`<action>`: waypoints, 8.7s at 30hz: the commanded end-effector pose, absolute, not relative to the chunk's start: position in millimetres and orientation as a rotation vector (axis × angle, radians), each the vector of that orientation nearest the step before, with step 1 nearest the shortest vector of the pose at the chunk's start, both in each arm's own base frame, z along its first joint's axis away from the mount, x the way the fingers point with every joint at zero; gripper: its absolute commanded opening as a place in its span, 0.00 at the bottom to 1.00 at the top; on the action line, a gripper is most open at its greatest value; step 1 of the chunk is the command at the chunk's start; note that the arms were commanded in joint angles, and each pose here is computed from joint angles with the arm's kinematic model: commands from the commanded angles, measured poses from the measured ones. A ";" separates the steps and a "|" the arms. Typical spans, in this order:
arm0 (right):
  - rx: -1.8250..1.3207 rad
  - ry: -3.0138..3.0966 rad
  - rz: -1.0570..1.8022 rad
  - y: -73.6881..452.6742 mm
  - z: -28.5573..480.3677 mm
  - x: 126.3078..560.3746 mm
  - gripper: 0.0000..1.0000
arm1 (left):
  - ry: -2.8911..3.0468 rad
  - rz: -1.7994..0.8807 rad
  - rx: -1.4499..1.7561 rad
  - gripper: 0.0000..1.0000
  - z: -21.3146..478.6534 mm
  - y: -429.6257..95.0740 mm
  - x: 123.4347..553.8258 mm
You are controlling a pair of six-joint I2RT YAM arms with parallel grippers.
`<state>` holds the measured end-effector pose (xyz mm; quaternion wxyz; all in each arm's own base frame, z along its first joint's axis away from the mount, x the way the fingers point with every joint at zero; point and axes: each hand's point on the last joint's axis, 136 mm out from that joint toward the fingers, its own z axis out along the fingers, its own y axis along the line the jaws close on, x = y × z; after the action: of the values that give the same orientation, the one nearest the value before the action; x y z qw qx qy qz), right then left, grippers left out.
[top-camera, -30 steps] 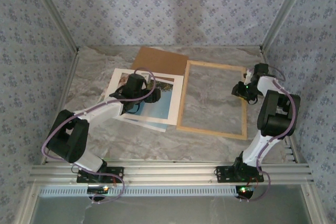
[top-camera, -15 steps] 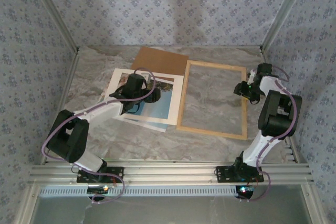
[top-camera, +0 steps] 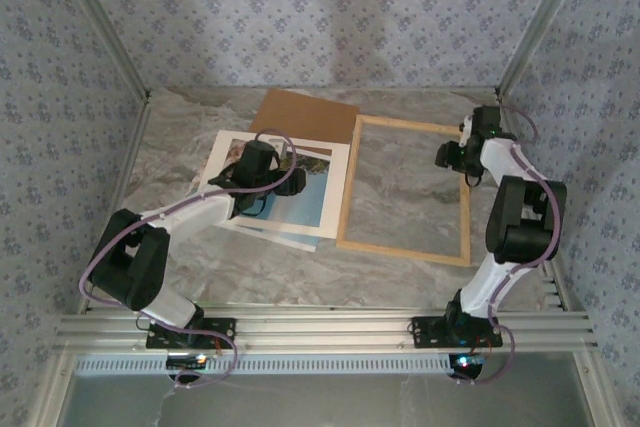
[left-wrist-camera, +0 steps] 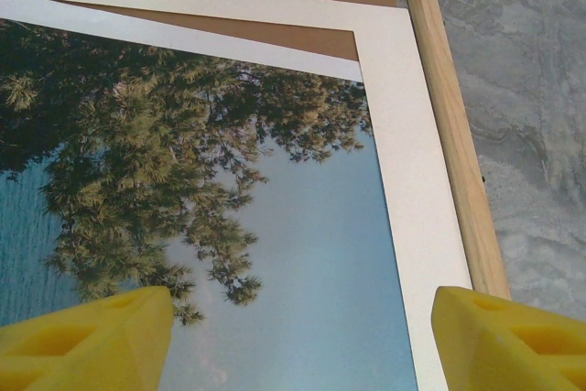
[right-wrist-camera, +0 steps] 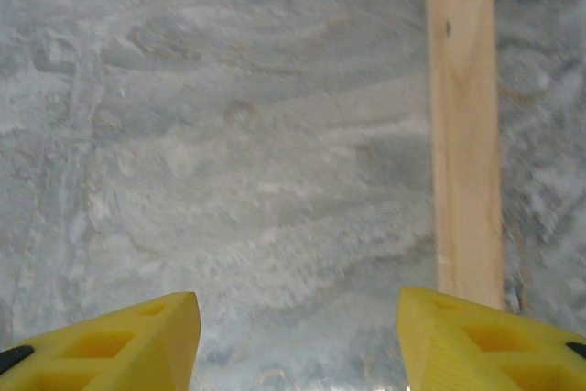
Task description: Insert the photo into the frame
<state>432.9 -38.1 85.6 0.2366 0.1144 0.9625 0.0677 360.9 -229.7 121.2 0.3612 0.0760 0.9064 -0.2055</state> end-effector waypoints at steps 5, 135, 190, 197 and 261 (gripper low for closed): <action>0.306 2.649 0.128 -26.3 77.3 445.9 0.64 | 2.294 -0.533 0.214 0.75 138.8 -233.0 364.3; 0.021 2.363 1.095 272.3 103.5 479.9 0.50 | 2.493 -0.379 -0.561 0.75 37.4 -32.6 469.4; -0.169 2.043 1.262 260.4 127.6 443.9 0.33 | 2.499 -0.377 -0.572 0.75 37.5 -33.0 470.9; -0.173 2.121 1.183 263.0 113.4 447.4 0.20 | 2.480 -0.400 -0.560 0.75 45.2 -37.6 472.7; -0.913 1.965 0.678 230.9 318.4 410.9 0.44 | 1.952 -1.120 1.281 0.00 322.6 -285.0 381.9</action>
<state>398.6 251.3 294.9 0.3861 -0.4323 0.7609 0.2916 381.1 -289.5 294.0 0.2495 0.4971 0.7196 -0.4157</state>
